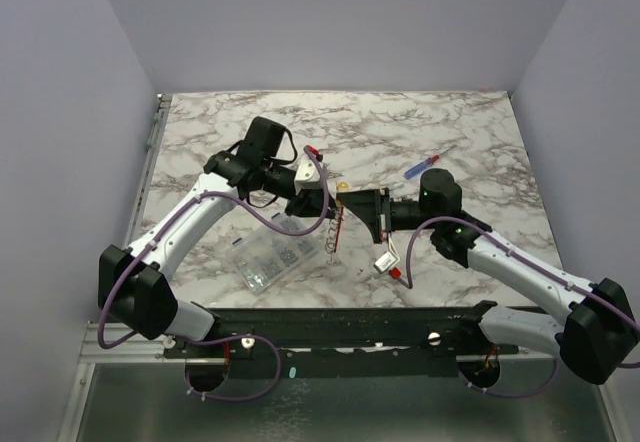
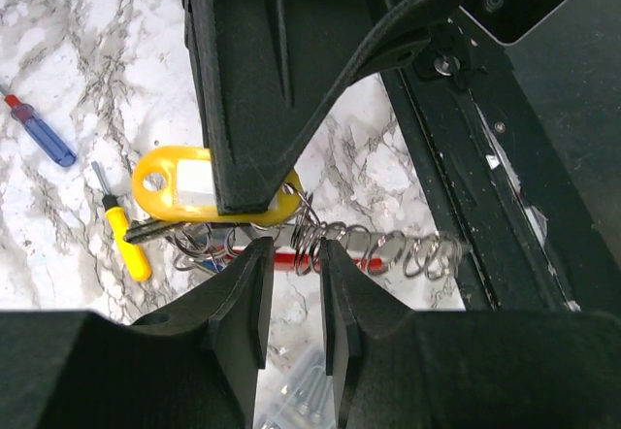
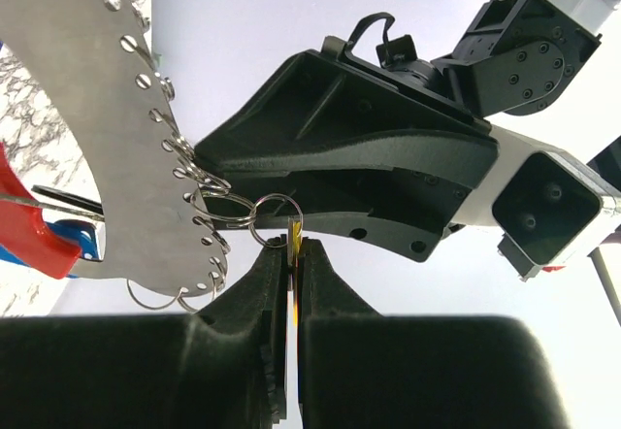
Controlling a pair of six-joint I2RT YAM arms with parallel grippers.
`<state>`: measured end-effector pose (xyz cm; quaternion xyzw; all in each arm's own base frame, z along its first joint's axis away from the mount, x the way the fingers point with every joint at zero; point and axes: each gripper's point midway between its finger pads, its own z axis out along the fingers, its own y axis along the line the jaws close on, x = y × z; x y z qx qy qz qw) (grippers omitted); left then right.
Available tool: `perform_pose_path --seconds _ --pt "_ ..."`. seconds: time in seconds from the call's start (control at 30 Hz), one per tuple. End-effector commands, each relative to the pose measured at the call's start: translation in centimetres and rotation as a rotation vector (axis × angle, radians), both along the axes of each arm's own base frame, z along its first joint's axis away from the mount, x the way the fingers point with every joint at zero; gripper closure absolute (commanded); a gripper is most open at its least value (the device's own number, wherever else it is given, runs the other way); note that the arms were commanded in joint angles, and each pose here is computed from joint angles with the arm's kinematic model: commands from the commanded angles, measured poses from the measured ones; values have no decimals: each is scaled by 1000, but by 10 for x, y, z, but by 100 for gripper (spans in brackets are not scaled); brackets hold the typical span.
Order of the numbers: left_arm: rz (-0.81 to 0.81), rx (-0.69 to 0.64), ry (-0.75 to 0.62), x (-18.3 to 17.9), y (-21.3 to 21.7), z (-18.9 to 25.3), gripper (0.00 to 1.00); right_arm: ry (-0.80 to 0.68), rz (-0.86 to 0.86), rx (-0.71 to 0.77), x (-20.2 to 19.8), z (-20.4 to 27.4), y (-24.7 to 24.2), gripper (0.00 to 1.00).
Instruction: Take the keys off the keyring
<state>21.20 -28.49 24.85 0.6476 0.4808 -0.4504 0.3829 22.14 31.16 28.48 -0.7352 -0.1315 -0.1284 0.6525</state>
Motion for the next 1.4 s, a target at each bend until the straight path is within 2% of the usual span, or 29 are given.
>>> perform_pose_path --seconds 0.0,0.17,0.33,0.47,0.57,1.0,1.37 --pt "-35 -70 -1 -10 -6 20 69 -438 88 26 -19 17 4 99" --pt "-49 -79 10 -14 -8 25 70 -434 84 24 -18 16 4 99" --pt "-49 -72 21 -17 -9 24 83 -429 66 34 -16 21 3 99" --pt "-46 -61 30 -18 -8 17 87 -433 58 44 -16 26 1 99" --pt "-35 -50 27 -16 -7 15 100 -435 51 47 -17 28 0 99" --pt "57 -30 66 -8 -7 32 100 -404 -20 27 -13 19 -10 99" --pt "202 -29 131 12 -11 46 100 -378 -55 8 -11 7 -15 99"
